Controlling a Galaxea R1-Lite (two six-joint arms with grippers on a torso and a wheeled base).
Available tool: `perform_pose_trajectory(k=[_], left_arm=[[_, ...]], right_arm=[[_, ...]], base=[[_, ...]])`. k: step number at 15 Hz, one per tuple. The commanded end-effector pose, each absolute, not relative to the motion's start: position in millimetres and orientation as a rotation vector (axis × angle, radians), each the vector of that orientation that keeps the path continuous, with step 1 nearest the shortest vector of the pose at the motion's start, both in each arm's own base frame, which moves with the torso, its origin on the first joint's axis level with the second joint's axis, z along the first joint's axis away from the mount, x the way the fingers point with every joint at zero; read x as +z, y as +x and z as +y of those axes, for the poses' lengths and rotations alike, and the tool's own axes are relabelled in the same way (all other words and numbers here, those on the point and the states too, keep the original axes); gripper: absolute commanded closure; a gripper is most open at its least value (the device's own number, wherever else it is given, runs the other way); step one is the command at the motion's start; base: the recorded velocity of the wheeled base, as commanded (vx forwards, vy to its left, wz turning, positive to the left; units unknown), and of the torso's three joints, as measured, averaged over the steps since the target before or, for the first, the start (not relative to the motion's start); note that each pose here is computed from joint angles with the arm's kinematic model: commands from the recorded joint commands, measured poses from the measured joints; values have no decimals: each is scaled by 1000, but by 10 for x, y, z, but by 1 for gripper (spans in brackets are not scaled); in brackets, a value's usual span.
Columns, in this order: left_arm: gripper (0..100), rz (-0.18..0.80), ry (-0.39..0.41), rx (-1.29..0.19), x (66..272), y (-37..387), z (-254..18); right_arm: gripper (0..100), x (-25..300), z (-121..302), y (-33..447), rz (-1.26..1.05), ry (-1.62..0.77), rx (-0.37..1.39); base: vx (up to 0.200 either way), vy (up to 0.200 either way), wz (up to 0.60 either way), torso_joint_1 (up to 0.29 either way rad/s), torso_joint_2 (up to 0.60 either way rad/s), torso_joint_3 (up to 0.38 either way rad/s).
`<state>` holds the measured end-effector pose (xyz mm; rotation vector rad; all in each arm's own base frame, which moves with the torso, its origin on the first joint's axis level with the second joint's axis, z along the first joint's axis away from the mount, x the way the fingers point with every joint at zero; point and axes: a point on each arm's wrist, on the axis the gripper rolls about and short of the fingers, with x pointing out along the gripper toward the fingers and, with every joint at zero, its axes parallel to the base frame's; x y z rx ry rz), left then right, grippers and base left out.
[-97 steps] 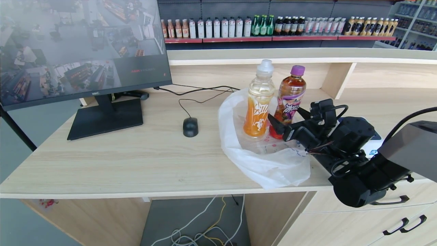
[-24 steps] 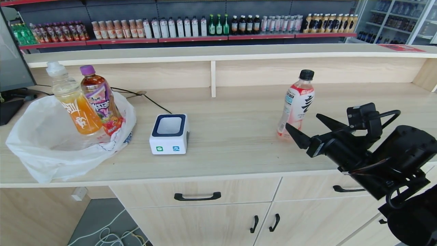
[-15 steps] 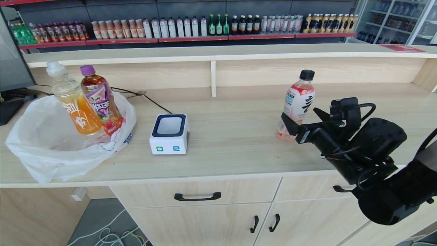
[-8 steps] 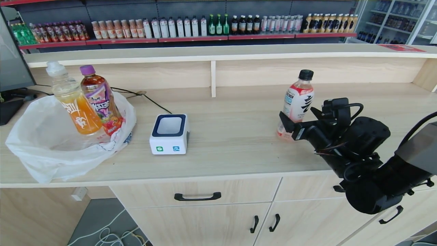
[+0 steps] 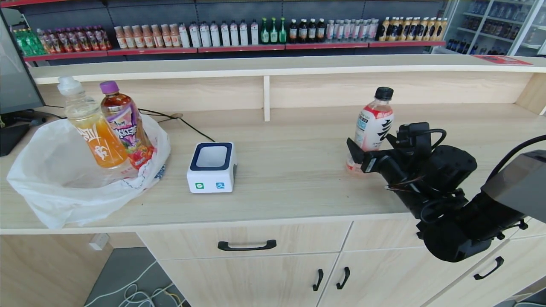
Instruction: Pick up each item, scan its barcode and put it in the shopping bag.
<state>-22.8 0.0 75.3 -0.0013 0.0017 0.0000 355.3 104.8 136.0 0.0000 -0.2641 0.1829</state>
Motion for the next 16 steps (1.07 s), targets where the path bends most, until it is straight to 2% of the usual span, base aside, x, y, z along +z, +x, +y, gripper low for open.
perform_pose_trajectory(k=[1, 7, 10, 13, 16], left_arm=[[0, 2, -2, 0, 753, -228, 0], [0, 2, 0, 0, 753, -228, 0], [0, 2, 0, -2, 753, -228, 0], [0, 2, 2, -2, 753, -228, 0], [0, 2, 3, -2, 753, -228, 0]], right_arm=[[100, 1365, 1060, 3558, -268, 2, 182], [100, 1430, 1091, 3504, -282, 7, 192], [100, 1584, 1082, 3378, -310, 36, 169], [100, 1745, 1125, 3089, -326, 51, 209], [100, 1853, 1229, 2513, -314, 61, 315]], base=[[0, 0, 0, 0, 0, 0], [0, 0, 0, 0, 0, 0], [0, 0, 0, 0, 0, 0], [0, 0, 0, 0, 0, 0], [0, 0, 0, 0, 0, 0]])
